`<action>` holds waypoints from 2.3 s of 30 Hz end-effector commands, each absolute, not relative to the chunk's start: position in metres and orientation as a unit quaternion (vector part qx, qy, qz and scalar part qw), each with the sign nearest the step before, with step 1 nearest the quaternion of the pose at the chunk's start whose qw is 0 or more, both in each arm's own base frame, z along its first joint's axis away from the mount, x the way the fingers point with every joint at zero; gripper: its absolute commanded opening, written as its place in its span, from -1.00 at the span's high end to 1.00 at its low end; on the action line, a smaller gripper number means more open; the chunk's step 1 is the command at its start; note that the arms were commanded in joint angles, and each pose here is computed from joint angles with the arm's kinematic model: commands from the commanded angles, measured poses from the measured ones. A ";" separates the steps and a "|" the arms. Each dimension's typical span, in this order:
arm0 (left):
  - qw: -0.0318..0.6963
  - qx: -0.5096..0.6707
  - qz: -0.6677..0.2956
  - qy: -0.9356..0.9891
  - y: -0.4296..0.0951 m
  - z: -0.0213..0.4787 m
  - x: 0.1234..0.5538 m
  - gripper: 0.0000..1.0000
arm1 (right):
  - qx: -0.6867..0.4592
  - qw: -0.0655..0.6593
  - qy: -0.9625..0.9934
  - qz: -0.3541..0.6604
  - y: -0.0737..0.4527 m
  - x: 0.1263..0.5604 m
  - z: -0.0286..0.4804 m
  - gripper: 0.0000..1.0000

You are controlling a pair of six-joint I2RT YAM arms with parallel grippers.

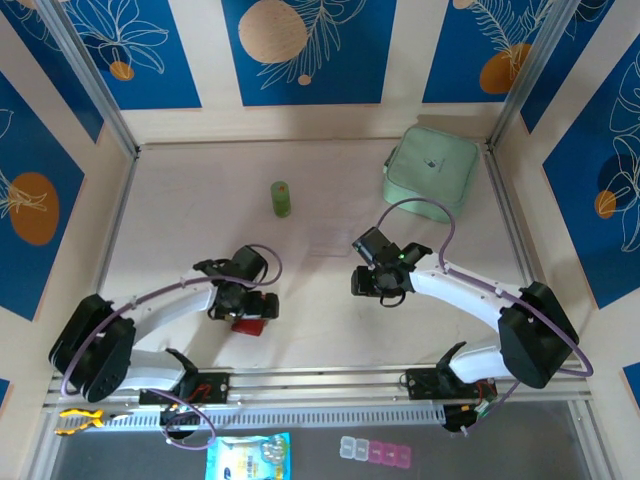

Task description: Take the credit cards out of the card holder

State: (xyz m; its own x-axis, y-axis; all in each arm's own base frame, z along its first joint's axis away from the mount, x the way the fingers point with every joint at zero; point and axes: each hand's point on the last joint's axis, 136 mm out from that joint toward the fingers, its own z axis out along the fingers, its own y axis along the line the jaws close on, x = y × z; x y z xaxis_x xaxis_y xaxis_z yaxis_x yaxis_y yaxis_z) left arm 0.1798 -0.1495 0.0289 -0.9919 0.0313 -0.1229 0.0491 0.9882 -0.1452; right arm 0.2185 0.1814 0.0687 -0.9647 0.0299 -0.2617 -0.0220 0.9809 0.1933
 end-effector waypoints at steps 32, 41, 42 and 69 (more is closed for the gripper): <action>0.055 0.038 -0.024 0.997 -0.172 0.043 0.193 -0.50 | 0.011 0.161 0.979 0.126 0.158 0.209 0.067 0.02; 0.056 0.052 -0.041 0.996 -0.217 0.050 0.211 -0.51 | 0.029 0.170 0.974 0.146 0.140 0.204 0.067 0.01; 0.055 0.055 -0.044 0.996 -0.223 0.050 0.213 -0.51 | 0.031 0.170 0.974 0.149 0.138 0.203 0.066 0.01; 0.050 0.039 -0.018 0.998 -0.271 0.040 0.242 -0.61 | 0.048 0.186 0.960 0.203 0.127 0.197 0.070 -0.02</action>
